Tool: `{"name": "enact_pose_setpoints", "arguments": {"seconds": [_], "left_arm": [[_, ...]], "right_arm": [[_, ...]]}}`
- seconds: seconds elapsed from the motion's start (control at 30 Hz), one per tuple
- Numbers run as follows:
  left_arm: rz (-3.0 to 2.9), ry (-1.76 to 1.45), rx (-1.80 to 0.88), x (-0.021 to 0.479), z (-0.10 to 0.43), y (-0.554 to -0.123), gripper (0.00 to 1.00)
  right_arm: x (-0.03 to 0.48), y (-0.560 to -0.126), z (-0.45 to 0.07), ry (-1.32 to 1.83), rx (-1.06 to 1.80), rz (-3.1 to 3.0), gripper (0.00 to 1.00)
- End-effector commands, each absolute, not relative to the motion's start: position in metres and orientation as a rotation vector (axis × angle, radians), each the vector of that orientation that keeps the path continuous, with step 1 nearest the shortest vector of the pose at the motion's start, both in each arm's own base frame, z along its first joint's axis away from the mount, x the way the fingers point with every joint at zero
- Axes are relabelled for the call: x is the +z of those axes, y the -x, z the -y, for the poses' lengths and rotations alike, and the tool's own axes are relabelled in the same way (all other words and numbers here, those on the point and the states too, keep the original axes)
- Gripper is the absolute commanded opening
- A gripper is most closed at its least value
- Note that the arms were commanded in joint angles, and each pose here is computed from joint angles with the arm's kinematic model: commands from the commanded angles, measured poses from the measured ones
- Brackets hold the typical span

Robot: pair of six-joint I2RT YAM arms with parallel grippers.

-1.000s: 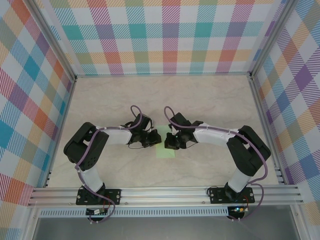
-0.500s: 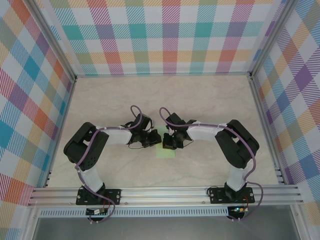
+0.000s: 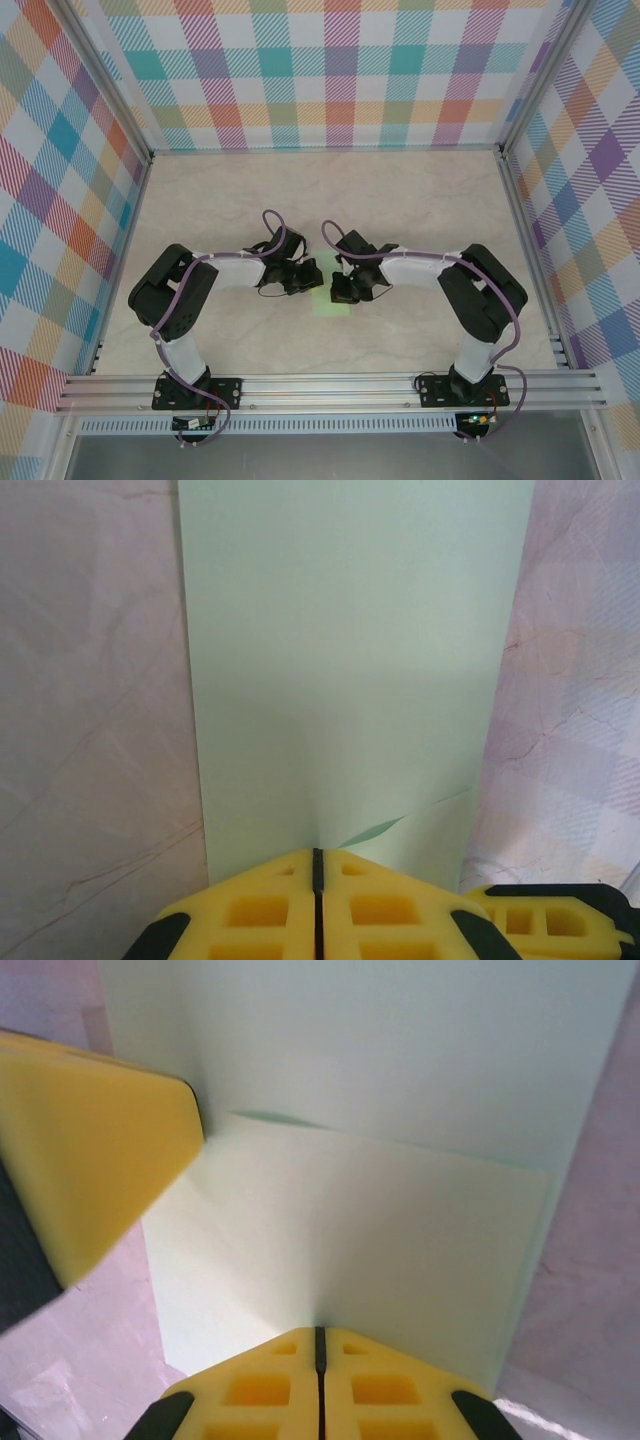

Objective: Fold a paper plane with a square sheet of paper (pick it up from the middle)
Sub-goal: Fold the triangle a second time at the center of the table.

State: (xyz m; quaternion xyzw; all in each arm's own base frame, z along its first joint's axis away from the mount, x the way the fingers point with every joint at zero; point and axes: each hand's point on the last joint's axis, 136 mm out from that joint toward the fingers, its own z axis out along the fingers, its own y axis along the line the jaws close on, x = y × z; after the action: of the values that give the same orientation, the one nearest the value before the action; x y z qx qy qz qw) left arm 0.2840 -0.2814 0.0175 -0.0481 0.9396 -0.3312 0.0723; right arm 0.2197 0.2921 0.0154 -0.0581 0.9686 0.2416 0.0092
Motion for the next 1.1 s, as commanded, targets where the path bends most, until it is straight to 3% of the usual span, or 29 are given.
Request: {"name": "enact_pose_setpoints", "arguments": {"seconds": [0.0, 0.53, 0.83, 1.07], "left_arm": [[-2.973, 0.218, -0.742, -0.026, 0.251, -0.263, 0.07], [-2.978, 0.221, -0.731, -0.027, 0.25, -0.263, 0.07], [-2.891, 0.157, -0.914, 0.009, 0.277, -0.28, 0.09], [-2.725, 0.112, -1.049, 0.076, 0.294, -0.296, 0.3]], "right_arm": [[0.004, -0.195, -0.266, 0.185, 0.637, -3.126, 0.07], [-0.008, -0.164, -0.222, 0.075, 0.557, -3.168, 0.07], [0.032, -0.185, -0.227, 0.049, 0.627, -3.005, 0.1], [0.068, -0.217, -0.235, -0.048, 0.642, -2.846, 0.3]]}}
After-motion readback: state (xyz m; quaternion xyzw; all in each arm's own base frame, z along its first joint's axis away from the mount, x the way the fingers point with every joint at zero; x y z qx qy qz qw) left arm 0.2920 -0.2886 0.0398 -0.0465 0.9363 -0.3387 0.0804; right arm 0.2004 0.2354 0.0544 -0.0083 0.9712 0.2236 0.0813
